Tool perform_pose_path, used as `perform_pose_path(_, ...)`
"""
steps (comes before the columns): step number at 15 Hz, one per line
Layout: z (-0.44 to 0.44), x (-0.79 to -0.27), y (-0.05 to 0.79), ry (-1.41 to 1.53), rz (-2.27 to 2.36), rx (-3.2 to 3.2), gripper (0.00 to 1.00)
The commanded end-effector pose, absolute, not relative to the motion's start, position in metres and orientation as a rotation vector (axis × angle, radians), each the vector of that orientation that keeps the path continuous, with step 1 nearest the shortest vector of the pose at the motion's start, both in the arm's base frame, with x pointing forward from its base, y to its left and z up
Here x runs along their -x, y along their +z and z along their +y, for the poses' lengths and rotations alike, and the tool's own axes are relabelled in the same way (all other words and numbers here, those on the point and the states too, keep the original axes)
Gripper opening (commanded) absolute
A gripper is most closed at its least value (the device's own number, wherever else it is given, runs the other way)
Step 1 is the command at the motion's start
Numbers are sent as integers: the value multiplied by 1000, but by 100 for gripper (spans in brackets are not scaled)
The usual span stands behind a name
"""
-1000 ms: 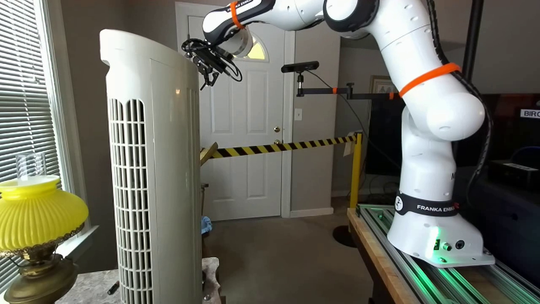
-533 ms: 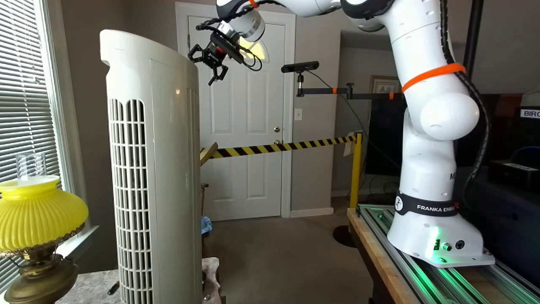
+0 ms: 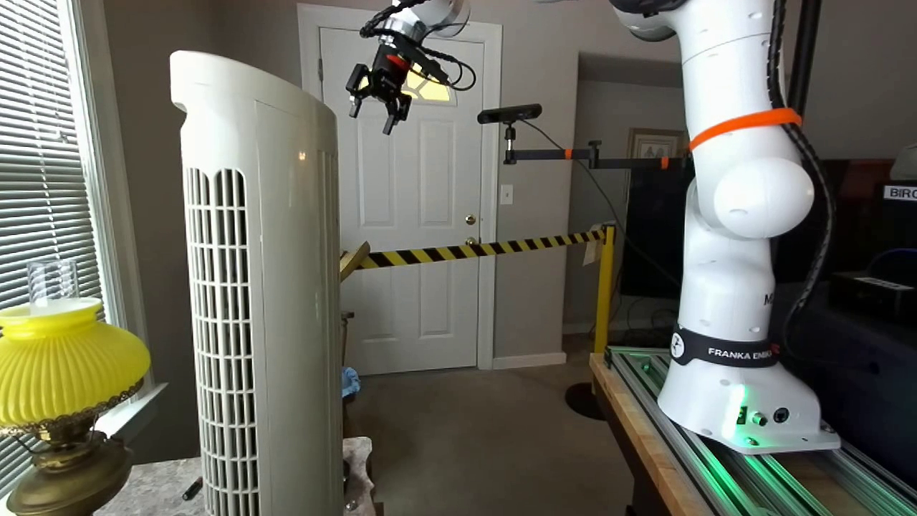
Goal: Remove the hat from the fan
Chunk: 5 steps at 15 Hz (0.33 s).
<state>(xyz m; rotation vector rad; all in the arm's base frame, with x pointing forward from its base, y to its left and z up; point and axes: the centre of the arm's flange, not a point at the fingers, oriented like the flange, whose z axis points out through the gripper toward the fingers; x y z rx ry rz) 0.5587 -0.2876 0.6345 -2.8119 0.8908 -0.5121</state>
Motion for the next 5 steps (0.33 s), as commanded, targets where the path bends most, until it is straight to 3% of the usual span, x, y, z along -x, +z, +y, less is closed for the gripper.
perform_pose_path(1, -284, -557, 637, -506, 859, 2840, 100)
perform_pose_path(5, -278, -555, 638, -499, 820, 2871, 100)
